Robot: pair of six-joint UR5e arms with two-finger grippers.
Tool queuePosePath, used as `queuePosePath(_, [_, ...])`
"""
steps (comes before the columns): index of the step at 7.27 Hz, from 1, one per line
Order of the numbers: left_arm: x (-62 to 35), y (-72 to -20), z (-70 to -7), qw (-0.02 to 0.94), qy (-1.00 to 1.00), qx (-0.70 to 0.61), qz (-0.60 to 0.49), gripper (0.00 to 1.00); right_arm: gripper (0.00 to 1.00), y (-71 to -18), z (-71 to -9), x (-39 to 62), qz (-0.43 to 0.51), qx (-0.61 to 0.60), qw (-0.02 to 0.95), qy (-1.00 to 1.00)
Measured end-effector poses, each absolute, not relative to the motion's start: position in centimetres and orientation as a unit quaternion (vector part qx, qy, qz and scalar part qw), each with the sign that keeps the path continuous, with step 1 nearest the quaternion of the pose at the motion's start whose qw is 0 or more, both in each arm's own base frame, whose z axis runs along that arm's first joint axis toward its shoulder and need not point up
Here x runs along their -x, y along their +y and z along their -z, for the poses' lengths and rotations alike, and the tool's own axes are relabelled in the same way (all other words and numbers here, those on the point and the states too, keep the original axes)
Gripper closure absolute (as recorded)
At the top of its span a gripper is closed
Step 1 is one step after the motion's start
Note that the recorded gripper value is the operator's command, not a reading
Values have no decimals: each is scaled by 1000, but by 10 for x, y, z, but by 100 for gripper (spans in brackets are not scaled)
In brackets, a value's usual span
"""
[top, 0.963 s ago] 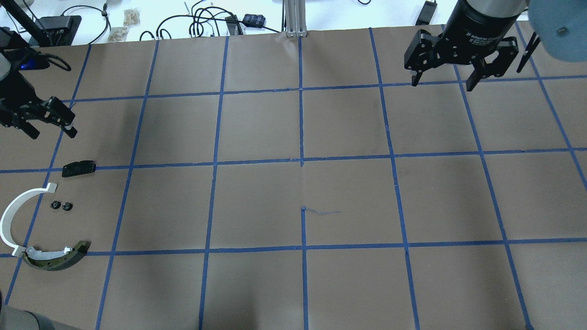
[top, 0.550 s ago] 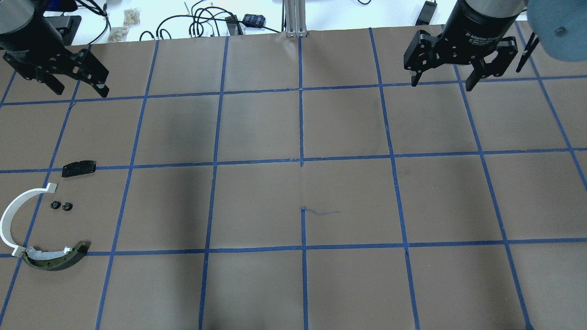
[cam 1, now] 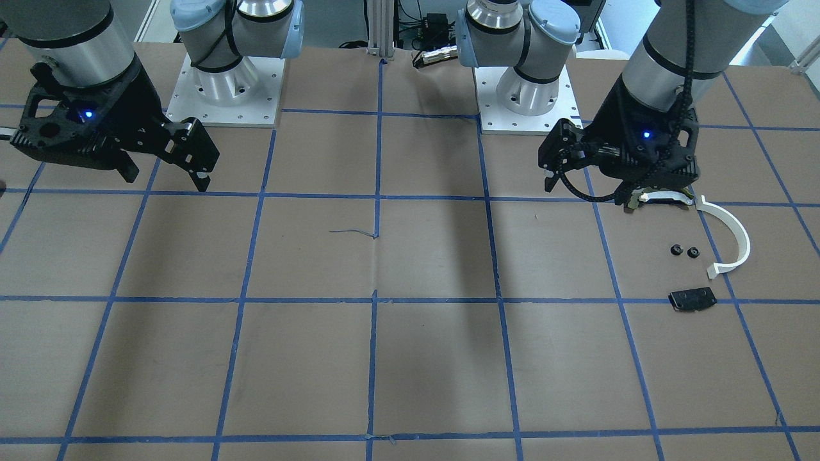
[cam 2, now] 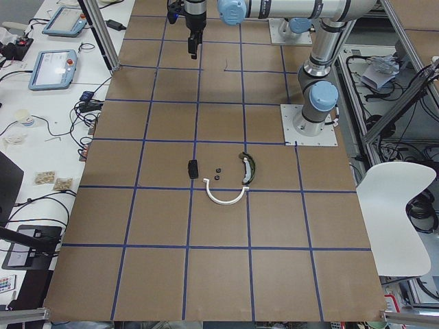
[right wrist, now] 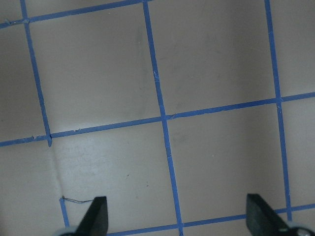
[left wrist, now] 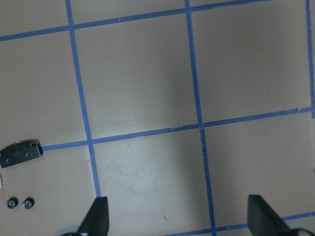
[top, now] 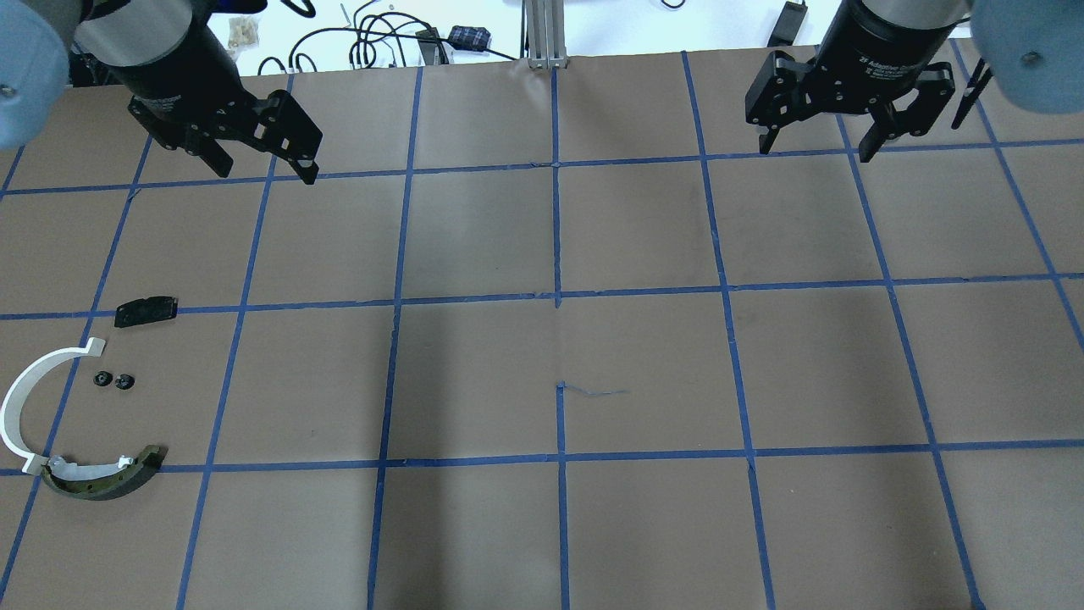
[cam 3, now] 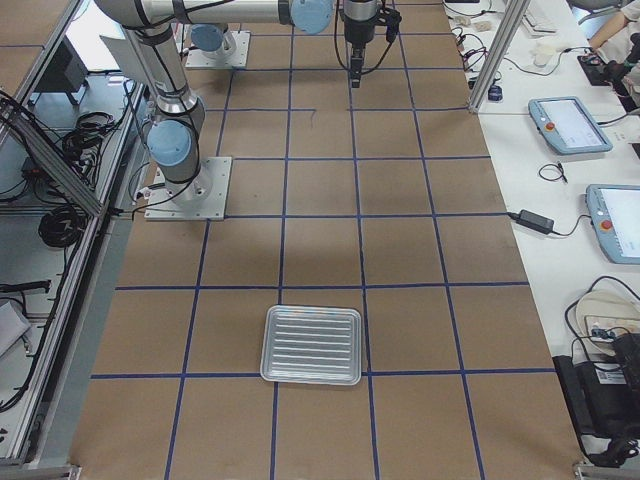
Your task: Place bearing gear from tray to pile
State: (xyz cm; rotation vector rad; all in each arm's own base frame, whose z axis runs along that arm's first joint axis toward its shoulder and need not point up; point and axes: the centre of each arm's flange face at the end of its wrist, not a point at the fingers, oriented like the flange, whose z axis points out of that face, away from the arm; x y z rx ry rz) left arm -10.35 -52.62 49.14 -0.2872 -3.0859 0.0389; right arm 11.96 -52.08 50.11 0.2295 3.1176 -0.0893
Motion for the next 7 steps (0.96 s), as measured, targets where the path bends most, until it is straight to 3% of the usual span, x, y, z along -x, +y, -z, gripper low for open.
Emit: queuePosePath(7, [100, -500, -472, 7, -996, 91, 11, 0, 0, -521, -501, -120, 29, -74, 7, 997])
